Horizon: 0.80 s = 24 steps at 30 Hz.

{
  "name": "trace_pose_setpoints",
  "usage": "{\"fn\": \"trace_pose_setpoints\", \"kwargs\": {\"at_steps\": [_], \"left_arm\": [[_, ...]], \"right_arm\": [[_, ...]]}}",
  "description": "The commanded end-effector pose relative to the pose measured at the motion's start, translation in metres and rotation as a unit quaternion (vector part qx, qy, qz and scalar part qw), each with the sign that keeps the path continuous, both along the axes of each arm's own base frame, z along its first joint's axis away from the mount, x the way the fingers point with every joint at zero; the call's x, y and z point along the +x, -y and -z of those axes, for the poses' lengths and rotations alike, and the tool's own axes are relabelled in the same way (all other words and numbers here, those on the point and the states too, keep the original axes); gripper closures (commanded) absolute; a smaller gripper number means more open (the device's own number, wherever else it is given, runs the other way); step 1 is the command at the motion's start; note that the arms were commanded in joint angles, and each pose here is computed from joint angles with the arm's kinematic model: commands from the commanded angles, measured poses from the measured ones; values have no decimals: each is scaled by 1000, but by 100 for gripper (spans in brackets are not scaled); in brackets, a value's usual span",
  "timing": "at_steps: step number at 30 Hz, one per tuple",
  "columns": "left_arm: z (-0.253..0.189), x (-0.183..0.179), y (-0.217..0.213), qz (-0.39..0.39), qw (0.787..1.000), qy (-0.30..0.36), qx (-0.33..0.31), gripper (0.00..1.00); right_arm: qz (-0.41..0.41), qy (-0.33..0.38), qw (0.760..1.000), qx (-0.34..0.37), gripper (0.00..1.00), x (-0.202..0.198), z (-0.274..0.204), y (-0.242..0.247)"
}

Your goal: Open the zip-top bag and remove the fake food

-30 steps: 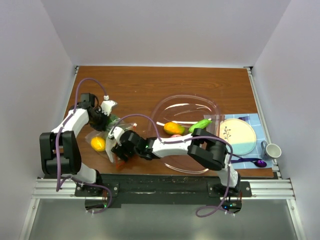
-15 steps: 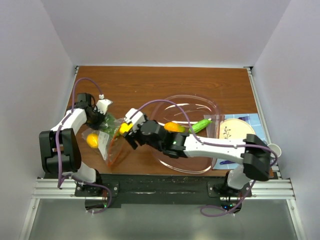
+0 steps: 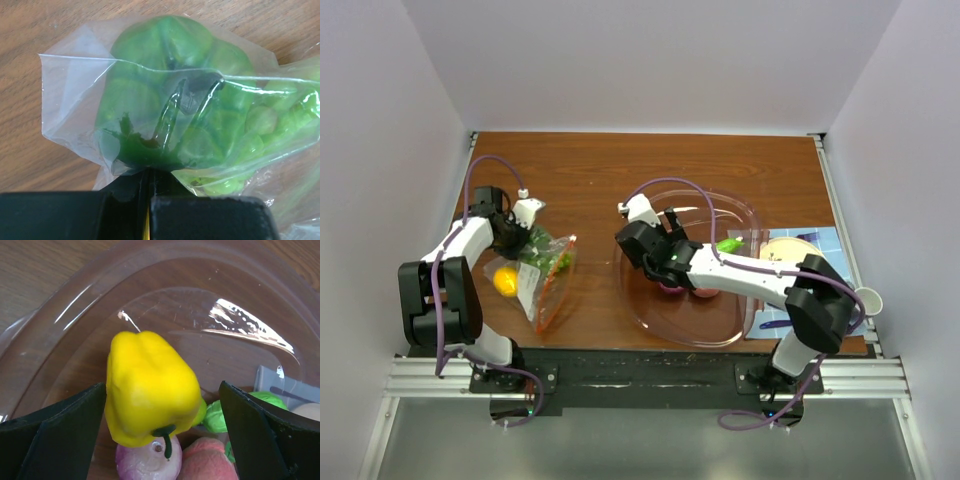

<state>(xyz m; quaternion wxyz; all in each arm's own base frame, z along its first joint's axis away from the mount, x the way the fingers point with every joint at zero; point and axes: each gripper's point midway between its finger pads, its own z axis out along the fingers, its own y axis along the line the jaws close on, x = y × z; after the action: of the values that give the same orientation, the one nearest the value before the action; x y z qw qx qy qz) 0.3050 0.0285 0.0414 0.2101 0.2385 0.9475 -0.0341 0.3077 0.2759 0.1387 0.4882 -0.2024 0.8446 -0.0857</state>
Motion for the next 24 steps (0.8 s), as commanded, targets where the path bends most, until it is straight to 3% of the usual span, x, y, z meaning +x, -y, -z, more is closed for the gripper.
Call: {"fn": "trace_pose_setpoints", "kwargs": {"at_steps": [1, 5, 8, 11, 12, 14, 15, 17, 20, 24], "left_arm": [[-12, 1, 6, 3, 1000, 7, -18, 100], [-11, 1, 7, 5, 1000, 8, -20, 100], [-9, 1, 7, 5, 1000, 5, -20, 100], [-6, 0, 6, 6, 1000, 3, -18, 100], [-5, 0, 6, 6, 1000, 2, -18, 100], [-4, 0, 6, 6, 1000, 2, -18, 100], [-4, 0, 6, 5, 1000, 2, -18, 100], [-5, 0, 6, 8, 1000, 4, -16, 100], [-6, 0, 5, 10, 1000, 7, -14, 100], [-6, 0, 6, 11, 1000, 7, -16, 100]], "right_arm": [[-6, 57, 996, 66, 1, 7, -64, -28], [-92, 78, 990, 79, 1, -18, -93, -91], [-174, 65, 979, 81, 1, -55, -85, -146], [-246, 43, 965, 84, 21, -91, -62, -194], [-262, 31, 960, 89, 31, -99, -56, -204], [-284, -6, 954, 92, 41, -110, -29, -223], [-288, -15, 953, 89, 52, -112, -19, -226], [-291, -20, 952, 89, 60, -114, -6, -232], [-293, -19, 952, 87, 60, -113, 2, -236], [-299, -11, 950, 82, 49, -110, 4, -243]]}}
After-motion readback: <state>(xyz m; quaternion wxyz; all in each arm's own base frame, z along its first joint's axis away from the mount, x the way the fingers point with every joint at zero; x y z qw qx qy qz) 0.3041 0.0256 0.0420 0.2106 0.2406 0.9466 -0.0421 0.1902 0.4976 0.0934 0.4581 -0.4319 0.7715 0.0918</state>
